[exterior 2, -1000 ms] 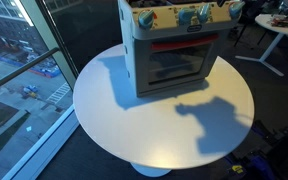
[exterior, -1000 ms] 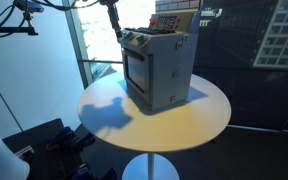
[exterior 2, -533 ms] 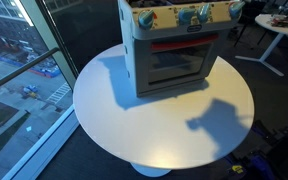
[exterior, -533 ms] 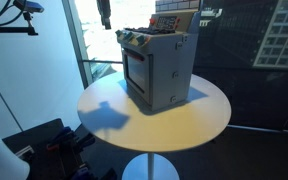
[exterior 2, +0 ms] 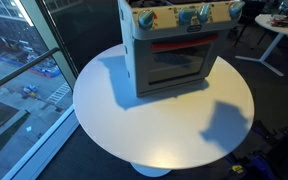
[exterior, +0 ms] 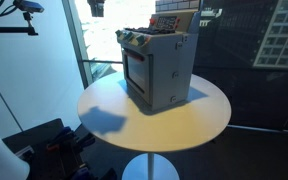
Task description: Turn the third knob from the left clockwise
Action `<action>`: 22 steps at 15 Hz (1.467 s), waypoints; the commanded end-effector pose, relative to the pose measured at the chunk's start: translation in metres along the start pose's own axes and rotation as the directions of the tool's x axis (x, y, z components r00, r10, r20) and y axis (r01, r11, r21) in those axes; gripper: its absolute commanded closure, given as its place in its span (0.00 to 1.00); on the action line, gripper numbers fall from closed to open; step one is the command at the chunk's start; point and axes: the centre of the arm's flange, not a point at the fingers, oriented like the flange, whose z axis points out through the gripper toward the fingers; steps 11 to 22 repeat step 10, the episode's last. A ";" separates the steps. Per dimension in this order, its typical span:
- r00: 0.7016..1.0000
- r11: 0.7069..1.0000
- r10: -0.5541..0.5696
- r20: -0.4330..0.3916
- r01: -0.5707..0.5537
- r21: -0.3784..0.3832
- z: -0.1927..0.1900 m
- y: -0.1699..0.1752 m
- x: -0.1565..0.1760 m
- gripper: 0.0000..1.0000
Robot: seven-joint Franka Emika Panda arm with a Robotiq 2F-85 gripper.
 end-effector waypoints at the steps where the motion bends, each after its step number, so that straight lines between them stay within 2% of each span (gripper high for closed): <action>1: 0.999 0.999 -0.031 -0.006 0.031 -0.006 -0.024 0.014 -0.012 0.00; 6: 1.000 1.000 -0.009 -0.027 0.009 0.001 -0.033 0.020 -0.020 0.00; 7: 1.000 1.000 -0.003 -0.025 0.003 0.009 -0.025 0.013 -0.017 0.00; 22: 1.000 1.000 -0.003 -0.023 0.003 0.008 -0.023 0.013 -0.017 0.00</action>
